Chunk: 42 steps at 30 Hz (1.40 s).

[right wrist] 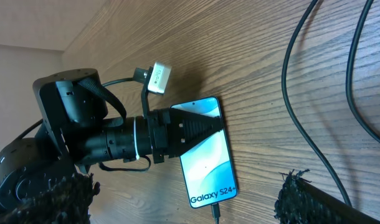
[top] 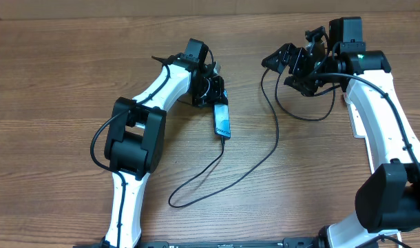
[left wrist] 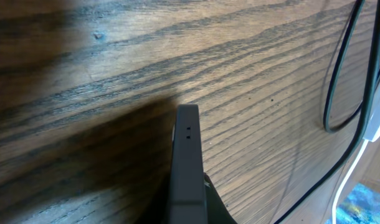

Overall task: Plug charger to phone and switch on socket
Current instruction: 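Lay the phone flat on the table and open the left gripper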

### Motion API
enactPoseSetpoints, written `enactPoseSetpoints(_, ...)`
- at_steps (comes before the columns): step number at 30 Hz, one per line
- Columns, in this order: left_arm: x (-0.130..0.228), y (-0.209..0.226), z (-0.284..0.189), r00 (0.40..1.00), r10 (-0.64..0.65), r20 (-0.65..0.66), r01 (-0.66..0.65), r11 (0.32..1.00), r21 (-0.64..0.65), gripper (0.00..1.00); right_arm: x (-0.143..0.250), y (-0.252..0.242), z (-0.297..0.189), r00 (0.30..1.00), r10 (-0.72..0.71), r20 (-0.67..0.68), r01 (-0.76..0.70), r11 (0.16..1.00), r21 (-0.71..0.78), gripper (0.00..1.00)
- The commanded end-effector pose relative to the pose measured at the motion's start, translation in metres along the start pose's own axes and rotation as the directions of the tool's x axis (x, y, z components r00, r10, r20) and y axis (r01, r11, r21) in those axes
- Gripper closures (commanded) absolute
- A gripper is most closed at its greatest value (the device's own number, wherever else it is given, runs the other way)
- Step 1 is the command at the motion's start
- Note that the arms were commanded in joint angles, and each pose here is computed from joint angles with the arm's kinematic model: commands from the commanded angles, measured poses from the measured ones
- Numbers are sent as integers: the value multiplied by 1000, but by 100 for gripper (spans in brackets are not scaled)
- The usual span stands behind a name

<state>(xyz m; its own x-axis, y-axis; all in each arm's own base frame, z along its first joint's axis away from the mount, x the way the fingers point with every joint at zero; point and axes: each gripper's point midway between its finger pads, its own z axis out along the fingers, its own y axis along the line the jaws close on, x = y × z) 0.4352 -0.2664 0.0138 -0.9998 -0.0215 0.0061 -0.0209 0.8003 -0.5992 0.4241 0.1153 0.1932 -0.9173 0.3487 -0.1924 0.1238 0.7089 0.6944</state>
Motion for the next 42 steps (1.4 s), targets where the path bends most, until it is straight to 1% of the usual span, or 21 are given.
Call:
enactPoseSetpoints(1, 2, 1, 1, 1000, -15, -7, 15, 1000, -1, 96, -4, 11, -13, 999, -34, 38, 35, 999, -11, 3)
enactPoseSetpoints(5, 2, 2, 2, 1000, -15, -8, 15, 1000, -2, 96, -4, 11, -13, 999, -34, 38, 34, 999, -11, 3)
enactPoseSetpoints(16, 10, 10, 7, 999, -30, -27, 30, 999, -16, 91, -4, 11, -13, 999, -34, 38, 34, 999, -11, 3)
enactPoseSetpoints(24, 11, 14, 9, 999, -34, -29, 34, 999, -20, 90, -4, 11, -13, 999, -34, 38, 34, 999, -11, 3)
enactPoseSetpoints(28, 11, 14, 9, 999, -35, -29, 34, 999, -20, 87, -4, 11, -13, 999, -34, 38, 34, 999, -11, 3)
enactPoseSetpoints(31, 11, 14, 9, 999, -35, -29, 34, 999, -21, 81, -4, 11, -13, 999, -34, 38, 34, 999, -11, 3)
enactPoseSetpoints(42, 13, 14, 9, 999, -40, -36, 39, 999, -24, 67, -4, 11, -13, 999, -34, 38, 35, 999, -11, 3)
